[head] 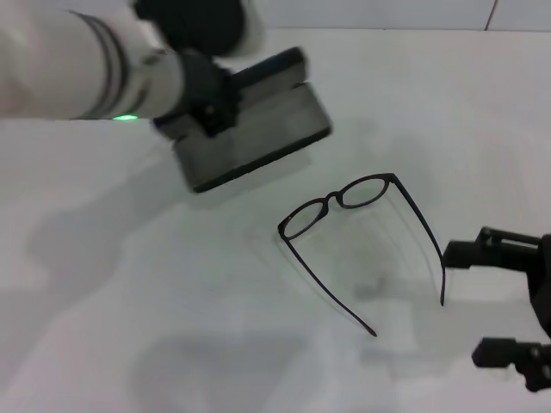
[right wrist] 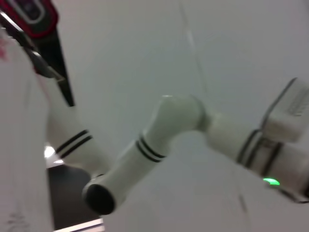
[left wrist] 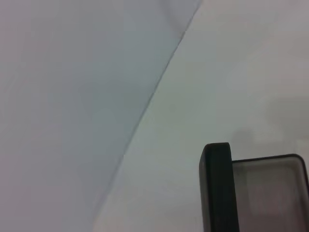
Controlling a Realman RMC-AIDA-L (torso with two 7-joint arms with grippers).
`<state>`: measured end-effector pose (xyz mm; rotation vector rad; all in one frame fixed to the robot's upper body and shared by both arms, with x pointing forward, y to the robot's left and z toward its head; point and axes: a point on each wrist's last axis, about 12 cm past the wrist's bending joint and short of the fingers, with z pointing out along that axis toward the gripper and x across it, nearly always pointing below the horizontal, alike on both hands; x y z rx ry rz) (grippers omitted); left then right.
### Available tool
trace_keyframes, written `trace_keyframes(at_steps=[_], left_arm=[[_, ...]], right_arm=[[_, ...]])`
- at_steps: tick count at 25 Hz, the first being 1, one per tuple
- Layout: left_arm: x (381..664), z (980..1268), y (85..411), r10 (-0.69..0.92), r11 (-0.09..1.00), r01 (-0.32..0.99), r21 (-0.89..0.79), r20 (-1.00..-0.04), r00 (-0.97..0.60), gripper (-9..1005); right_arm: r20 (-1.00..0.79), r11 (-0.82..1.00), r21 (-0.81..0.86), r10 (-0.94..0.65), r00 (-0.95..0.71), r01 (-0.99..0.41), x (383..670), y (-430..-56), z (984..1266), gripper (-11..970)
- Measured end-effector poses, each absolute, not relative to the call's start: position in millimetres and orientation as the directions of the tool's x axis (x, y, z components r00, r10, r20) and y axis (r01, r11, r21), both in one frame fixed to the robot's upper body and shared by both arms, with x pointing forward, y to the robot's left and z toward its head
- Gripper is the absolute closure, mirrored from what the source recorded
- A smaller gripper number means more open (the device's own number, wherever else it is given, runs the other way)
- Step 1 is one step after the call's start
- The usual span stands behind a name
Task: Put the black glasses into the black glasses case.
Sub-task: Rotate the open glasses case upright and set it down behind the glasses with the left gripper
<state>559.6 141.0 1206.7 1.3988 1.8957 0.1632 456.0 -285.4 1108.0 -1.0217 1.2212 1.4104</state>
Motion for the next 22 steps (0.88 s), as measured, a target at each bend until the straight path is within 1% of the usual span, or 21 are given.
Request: trace_keyframes(at_steps=[4,7,16,22], left_arm=[[565,1185,119,0.897,0.218,0.751,0.624,-0.431,0.098,793],[569,1167,109,0.898,0.146,0.723,0.675,-0.397,0.189,793],[569,1142,85,0.894,0.017,0.713,0.701,-0.329,0.303,793],[571,1134,76,0.895,-0.025,0.716,0.698,-0.303,0.327,792]], right_arm=[[-0.969,-0.037,0.195,0.145,-0.198,-0.98,449,-285,1104,133],[-0.965,-0.025,0.208,0.158,-0.209,-0.978,445,-287,1102,133],[-0.961,-0.014,0.217,0.169,-0.216,-0.976,447,-287,1101,133],[-0.962,-0.014,0.215,0.17,-0.214,-0.977,448,-286,1101,133]])
